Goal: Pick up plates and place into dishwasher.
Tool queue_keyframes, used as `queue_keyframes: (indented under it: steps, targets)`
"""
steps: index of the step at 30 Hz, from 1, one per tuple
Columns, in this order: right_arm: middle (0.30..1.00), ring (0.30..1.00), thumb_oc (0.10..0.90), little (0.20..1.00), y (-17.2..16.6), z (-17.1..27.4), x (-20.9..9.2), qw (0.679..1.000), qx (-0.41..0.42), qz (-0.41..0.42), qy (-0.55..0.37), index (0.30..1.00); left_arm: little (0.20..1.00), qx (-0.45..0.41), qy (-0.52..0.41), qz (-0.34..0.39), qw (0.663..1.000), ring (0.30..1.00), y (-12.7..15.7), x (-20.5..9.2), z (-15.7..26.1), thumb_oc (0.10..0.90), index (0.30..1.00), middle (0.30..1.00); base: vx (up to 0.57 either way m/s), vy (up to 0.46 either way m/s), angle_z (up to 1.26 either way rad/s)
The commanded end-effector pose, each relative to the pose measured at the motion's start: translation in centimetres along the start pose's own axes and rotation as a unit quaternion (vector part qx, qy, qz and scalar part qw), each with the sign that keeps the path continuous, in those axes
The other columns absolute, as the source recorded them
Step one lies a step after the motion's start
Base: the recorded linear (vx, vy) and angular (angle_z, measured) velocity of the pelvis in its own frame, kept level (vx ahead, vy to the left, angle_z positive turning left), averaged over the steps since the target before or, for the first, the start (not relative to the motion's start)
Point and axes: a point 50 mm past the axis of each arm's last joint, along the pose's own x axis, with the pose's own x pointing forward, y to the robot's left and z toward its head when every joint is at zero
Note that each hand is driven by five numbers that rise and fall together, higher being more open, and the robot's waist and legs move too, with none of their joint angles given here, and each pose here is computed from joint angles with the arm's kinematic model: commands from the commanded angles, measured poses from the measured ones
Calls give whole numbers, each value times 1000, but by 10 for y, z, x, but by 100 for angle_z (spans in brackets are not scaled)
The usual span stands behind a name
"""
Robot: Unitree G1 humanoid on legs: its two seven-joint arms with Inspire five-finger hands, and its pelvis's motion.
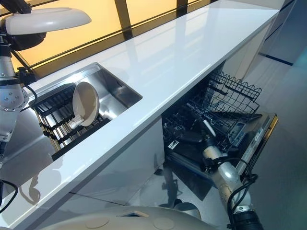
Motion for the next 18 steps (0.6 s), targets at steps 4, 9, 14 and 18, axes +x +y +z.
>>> queue_keyframes:
  steps: [4, 9, 14, 18]
  targets:
    - [900, 900, 800, 900, -10, 151, -2, 884, -135, -179, -411, 900, 200, -40, -71, 54, 995, 300, 22, 20, 36, 100, 300, 300, -31, 50, -11]
    - [900, 900, 800, 900, 8, 201, -8, 768, -269, -215, -541, 900, 200, -81, -103, 36, 991, 300, 16, 28, 59, 100, 300, 300, -26, 26, -12]
    - [900, 900, 800, 900, 33, 223, 1, 760, -394, -68, -512, 900, 200, -118, -124, 9, 985, 300, 13, 33, 77, 100, 300, 300, -52, -8, 1]
    - [900, 900, 800, 900, 52, 232, 8, 739, -464, 15, -489, 900, 200, -145, -139, -8, 980, 300, 10, 32, 85, 100, 300, 300, -40, -16, 11]
